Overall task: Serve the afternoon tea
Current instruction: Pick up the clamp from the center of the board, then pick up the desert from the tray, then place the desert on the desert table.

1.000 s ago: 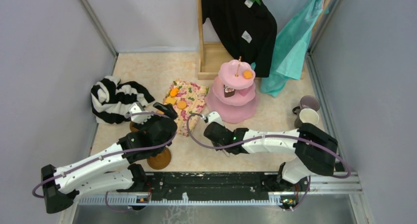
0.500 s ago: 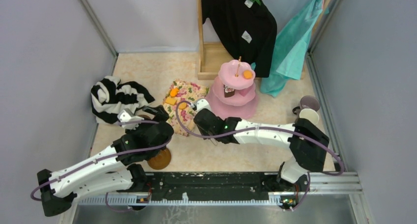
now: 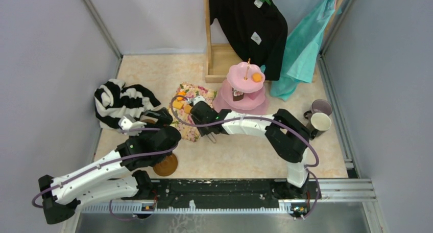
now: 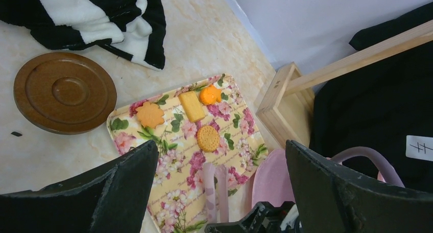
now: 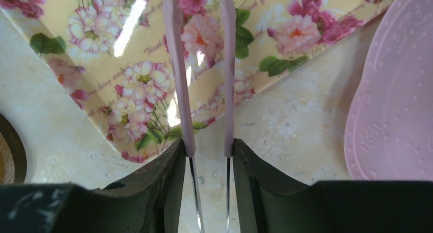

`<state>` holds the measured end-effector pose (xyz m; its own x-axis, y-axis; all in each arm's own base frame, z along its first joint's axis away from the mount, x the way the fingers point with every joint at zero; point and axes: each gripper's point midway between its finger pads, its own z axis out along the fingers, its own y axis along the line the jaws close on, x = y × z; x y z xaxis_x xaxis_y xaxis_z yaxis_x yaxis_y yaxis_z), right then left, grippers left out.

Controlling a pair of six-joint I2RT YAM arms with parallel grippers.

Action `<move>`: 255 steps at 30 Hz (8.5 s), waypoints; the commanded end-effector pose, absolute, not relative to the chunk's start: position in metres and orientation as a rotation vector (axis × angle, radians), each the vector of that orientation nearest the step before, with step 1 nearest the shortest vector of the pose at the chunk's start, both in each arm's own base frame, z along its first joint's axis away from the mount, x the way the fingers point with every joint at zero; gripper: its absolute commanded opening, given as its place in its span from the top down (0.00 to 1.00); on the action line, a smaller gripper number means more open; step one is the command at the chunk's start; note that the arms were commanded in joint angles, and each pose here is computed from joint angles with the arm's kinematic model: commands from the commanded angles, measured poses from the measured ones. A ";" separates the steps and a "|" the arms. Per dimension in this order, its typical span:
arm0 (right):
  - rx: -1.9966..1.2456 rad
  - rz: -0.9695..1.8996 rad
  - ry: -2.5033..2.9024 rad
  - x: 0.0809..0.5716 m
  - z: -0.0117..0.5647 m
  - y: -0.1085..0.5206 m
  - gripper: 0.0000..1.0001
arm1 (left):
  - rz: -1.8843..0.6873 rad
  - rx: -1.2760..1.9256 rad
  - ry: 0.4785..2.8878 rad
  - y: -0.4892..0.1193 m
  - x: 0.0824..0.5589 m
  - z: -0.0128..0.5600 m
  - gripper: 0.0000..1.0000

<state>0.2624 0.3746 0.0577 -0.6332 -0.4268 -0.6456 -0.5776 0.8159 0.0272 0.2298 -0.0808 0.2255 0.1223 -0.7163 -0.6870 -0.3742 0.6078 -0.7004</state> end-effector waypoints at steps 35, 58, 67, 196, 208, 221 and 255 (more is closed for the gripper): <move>-0.664 0.356 2.367 0.314 0.046 0.400 0.44 | -0.309 -1.008 1.385 -0.071 0.233 0.238 0.03; -0.665 0.342 2.302 0.312 0.050 0.377 0.49 | -0.290 -0.999 1.403 -0.081 0.238 0.231 0.04; -0.639 0.338 2.282 0.313 0.069 0.373 0.56 | -0.288 -0.997 1.405 -0.083 0.239 0.231 0.03; -0.532 0.273 2.205 0.264 0.140 0.304 0.85 | -0.274 -0.998 1.405 -0.077 0.238 0.235 0.03; -0.421 0.233 2.253 0.257 0.120 0.269 0.87 | -0.273 -0.996 1.410 -0.079 0.240 0.231 0.03; -0.266 0.212 2.264 0.284 0.107 0.253 0.88 | -0.258 -0.975 1.421 -0.084 0.242 0.229 0.03; -0.083 0.180 2.298 0.334 0.067 0.270 0.82 | -0.273 -0.983 1.414 -0.079 0.240 0.222 0.03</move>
<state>0.3115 0.2583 0.0502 -0.7136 -0.0780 -0.6962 -0.1607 0.9855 0.0543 0.2407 -0.0865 0.2205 0.1709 -0.6961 -0.6973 -0.3821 0.6055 -0.6981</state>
